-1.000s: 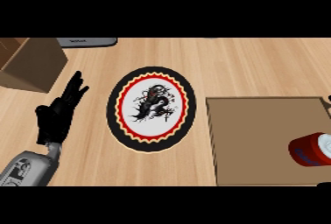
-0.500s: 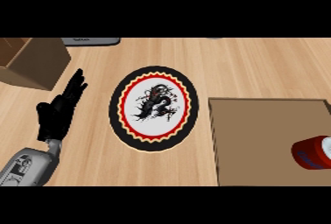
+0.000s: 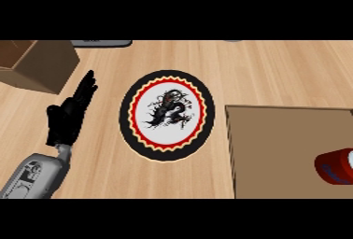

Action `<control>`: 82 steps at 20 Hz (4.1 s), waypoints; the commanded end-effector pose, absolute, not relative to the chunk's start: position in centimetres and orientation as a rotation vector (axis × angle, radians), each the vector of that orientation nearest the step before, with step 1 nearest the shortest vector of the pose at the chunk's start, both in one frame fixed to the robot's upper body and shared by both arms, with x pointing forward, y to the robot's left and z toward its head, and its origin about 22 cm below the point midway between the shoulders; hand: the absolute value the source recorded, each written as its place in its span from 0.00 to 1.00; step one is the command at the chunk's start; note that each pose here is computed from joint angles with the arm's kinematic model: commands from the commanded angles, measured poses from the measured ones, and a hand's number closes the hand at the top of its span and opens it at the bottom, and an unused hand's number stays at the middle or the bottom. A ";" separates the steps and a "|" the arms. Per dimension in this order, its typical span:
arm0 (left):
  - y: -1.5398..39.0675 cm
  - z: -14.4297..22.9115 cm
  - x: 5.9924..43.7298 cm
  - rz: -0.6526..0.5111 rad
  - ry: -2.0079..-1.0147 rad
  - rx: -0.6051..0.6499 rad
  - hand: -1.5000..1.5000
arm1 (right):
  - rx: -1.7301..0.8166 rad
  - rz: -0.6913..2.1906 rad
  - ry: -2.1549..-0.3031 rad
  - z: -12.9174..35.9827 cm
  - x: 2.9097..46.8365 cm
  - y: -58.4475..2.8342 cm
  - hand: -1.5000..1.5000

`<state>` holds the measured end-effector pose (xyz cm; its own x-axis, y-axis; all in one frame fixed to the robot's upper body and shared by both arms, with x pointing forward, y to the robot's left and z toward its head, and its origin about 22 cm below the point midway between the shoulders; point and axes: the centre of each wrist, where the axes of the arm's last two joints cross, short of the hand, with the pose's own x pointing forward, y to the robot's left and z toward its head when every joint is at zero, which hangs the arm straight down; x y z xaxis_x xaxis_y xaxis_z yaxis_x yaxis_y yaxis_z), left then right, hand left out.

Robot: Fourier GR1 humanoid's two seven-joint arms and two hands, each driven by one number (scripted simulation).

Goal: Pick the can from the tray and place it in the plate

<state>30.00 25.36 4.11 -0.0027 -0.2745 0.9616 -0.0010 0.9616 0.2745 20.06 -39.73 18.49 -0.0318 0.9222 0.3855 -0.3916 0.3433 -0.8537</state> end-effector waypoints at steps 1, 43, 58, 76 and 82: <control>25.3 5.5 31.2 -0.207 -1.563 0.197 0.50 | -0.591 1.187 -1.089 17.9 21.1 -40.2 0.00; 25.7 4.8 31.0 -0.188 -1.550 0.228 0.50 | -0.900 0.969 -0.875 3.0 20.3 -29.8 1.00; 25.8 4.2 30.0 -0.237 -1.553 0.223 0.50 | -1.092 0.756 -1.665 13.1 19.9 -21.5 1.00; 25.4 5.0 30.9 -0.227 -1.570 0.209 0.50 | -0.761 0.818 -1.638 13.3 30.4 -4.2 1.00; 24.1 3.0 31.2 -0.247 -1.567 0.201 0.50 | -0.909 1.010 -1.485 8.9 32.5 -2.1 1.00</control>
